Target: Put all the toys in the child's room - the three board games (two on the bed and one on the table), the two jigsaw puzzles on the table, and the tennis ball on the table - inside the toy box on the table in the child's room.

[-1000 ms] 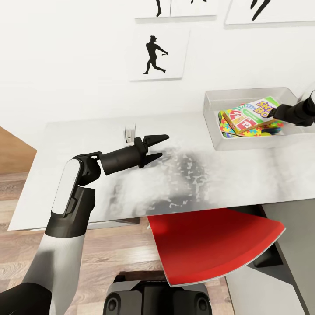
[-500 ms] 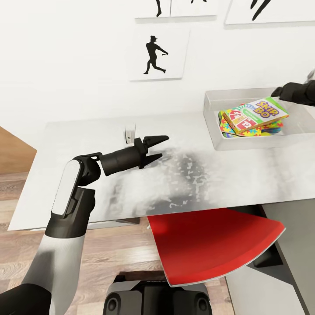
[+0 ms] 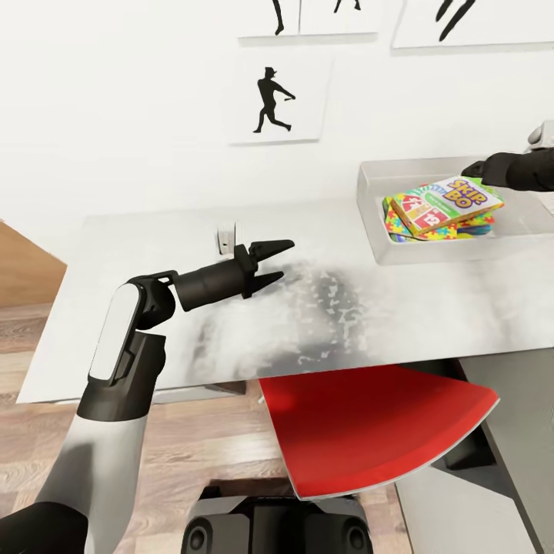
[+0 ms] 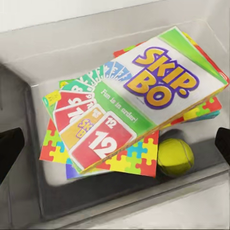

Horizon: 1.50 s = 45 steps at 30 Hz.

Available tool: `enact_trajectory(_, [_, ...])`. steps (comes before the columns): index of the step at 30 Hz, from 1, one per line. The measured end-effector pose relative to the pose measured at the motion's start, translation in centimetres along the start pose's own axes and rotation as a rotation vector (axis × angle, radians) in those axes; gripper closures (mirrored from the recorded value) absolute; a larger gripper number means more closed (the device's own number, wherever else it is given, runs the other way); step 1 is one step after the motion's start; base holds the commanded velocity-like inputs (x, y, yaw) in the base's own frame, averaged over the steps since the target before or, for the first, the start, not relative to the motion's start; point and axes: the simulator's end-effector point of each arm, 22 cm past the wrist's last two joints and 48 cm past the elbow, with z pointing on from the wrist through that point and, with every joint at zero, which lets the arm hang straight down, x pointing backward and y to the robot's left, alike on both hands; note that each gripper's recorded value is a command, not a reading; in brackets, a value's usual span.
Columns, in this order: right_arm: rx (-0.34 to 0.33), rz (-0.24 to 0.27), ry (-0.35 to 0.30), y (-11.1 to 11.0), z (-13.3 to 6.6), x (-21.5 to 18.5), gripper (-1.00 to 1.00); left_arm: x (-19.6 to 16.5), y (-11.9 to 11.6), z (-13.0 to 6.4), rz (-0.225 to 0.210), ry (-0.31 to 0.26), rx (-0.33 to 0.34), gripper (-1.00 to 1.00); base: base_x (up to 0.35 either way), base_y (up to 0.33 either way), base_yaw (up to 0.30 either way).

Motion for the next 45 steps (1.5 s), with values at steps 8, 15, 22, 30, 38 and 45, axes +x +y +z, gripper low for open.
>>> enact_trajectory(8, [-0.024, -0.002, 0.003, 0.6, -0.7, 0.4, -1.00, 0.1, -0.7, -0.1, 0.011, 0.001, 0.004, -1.00, -0.248, 0.000, 0.000])
enact_trajectory(15, [-0.028, -0.003, 0.005, 0.6, -1.1, 0.6, -1.00, 0.0, -1.4, -0.2, 0.022, -0.001, 0.007, -1.00, -0.296, 0.005, 0.000])
enact_trajectory(22, [-0.030, -0.002, -0.002, 0.6, -1.8, 0.3, -1.00, -0.1, -2.2, -0.5, 0.031, -0.006, 0.014, -1.00, -0.147, 0.007, 0.000])
enact_trajectory(30, [-0.028, -0.001, -0.013, 0.5, -2.6, -0.3, -1.00, 0.0, -3.1, -0.6, 0.042, -0.007, 0.021, -1.00, -0.051, 0.005, 0.000])
enact_trajectory(38, [-0.025, 0.001, -0.026, 0.3, -3.4, -1.0, -1.00, 0.0, -4.0, -0.7, 0.054, -0.008, 0.029, -1.00, -0.017, 0.113, -0.032])
enact_trajectory(45, [-0.016, 0.003, -0.038, -0.2, -4.1, -1.6, -1.00, -0.1, -4.7, -0.9, 0.064, -0.012, 0.035, -1.00, -0.006, 0.228, -0.103])
